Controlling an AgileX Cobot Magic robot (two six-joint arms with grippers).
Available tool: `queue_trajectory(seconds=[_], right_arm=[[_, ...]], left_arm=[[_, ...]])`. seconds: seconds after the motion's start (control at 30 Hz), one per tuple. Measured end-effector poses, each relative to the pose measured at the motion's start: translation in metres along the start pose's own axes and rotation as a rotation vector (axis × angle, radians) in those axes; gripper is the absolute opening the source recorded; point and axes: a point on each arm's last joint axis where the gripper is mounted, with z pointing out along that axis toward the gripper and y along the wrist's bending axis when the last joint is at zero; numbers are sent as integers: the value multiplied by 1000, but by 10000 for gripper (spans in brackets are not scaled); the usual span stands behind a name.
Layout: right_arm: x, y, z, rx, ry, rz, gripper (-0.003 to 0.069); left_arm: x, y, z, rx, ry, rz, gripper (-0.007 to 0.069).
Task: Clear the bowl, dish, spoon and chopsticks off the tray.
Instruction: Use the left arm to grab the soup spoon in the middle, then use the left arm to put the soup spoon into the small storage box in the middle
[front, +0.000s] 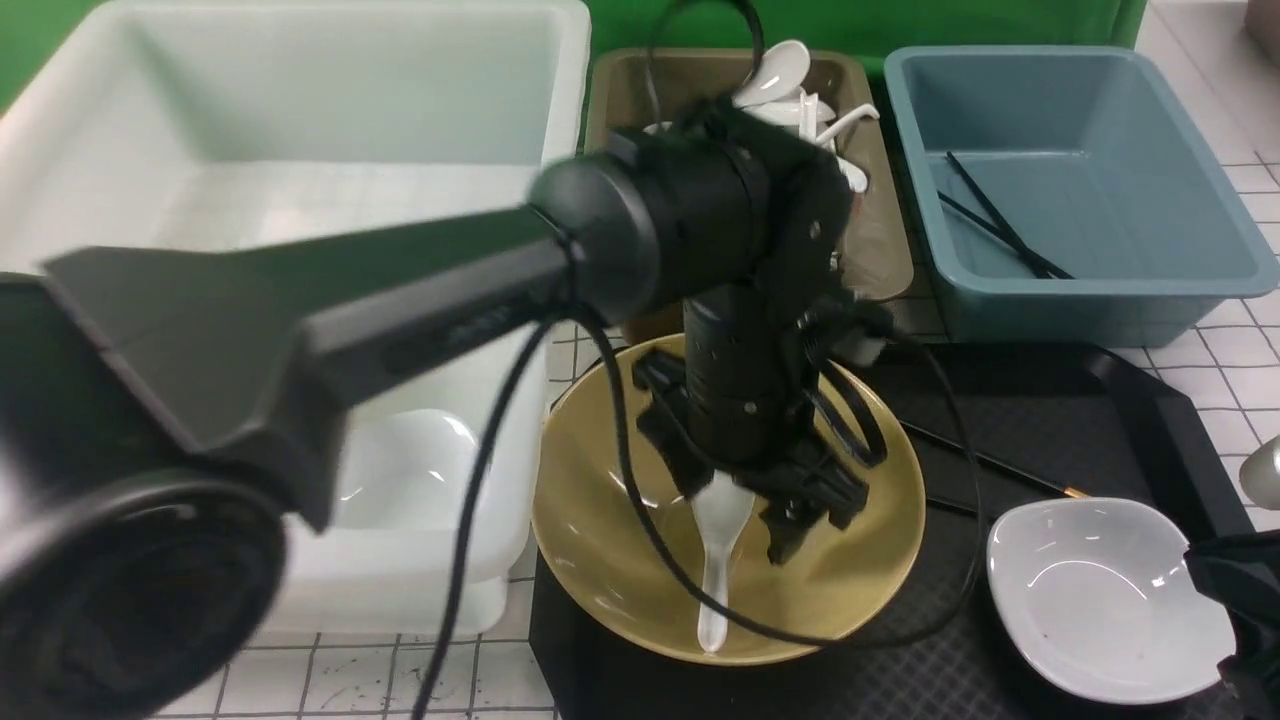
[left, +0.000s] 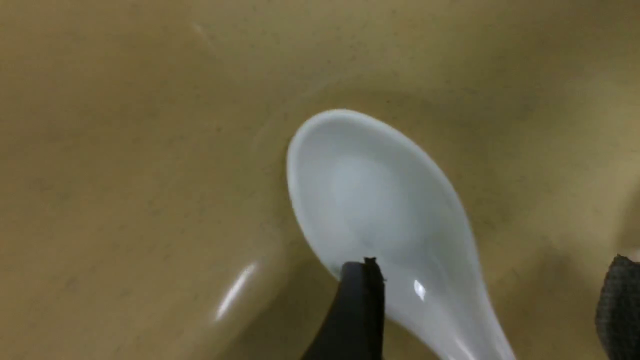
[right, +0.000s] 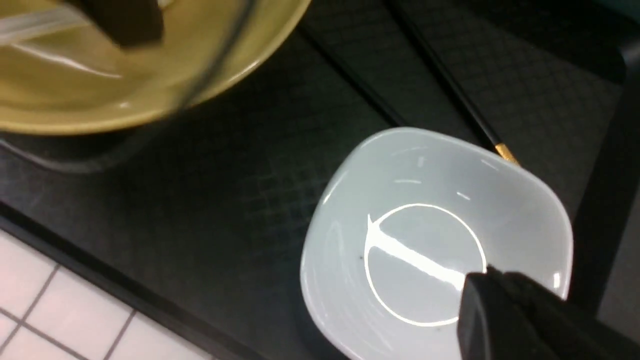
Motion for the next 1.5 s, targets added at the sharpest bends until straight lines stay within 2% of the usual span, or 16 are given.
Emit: queue_trajectory(seconds=[0.13, 0.33, 0.47, 0.63, 0.73, 0.87, 1.0, 1.03, 1.07, 1.1, 1.13, 1.17, 1.2, 1.27, 1.4, 1.5], right_arm=[[0, 1, 0, -8, -7, 15, 36], [-1, 0, 0, -5, -16, 16, 36], [-2, 0, 0, -4, -20, 17, 39], [-2, 1, 0, -6, -26, 23, 41], [-4, 1, 0, -6, -44, 34, 43], [-4, 1, 0, -10, -48, 43, 46], [-5, 1, 0, -16, -54, 54, 47], [-5, 1, 0, -16, -54, 55, 47], [-5, 1, 0, -16, -54, 55, 47], [-5, 1, 0, -17, -55, 56, 47], [-5, 1, 0, -17, -55, 56, 47], [-5, 1, 0, -18, -55, 57, 47], [-5, 1, 0, -18, -55, 57, 47], [-5, 1, 0, -18, -55, 56, 47], [-5, 2, 0, -18, -55, 55, 47], [-5, 2, 0, -18, -57, 55, 47]], left_arm=[[-2, 2, 19, -22, 42, -22, 409], [-4, 5, 19, -53, 44, -16, 97], [-13, 3, 3, -41, -18, 1, 83], [-37, 4, -71, -47, -285, 61, 83], [-59, 21, -112, -101, -564, 69, 83], [-90, 62, -107, -196, -825, 59, 83], [-111, 98, -60, -260, -863, 62, 134], [-114, 108, -40, -272, -843, 61, 210], [-114, 108, -40, -272, -844, 61, 222], [-115, 113, -27, -284, -811, 64, 319], [-114, 115, -25, -294, -788, 70, 379], [-112, 116, -25, -298, -768, 70, 414], [-107, 114, -31, -301, -715, 67, 481], [-97, 108, -51, -296, -636, 50, 534], [-64, 84, -106, -261, -478, 15, 559], [-43, 67, -118, -189, -423, -25, 559]])
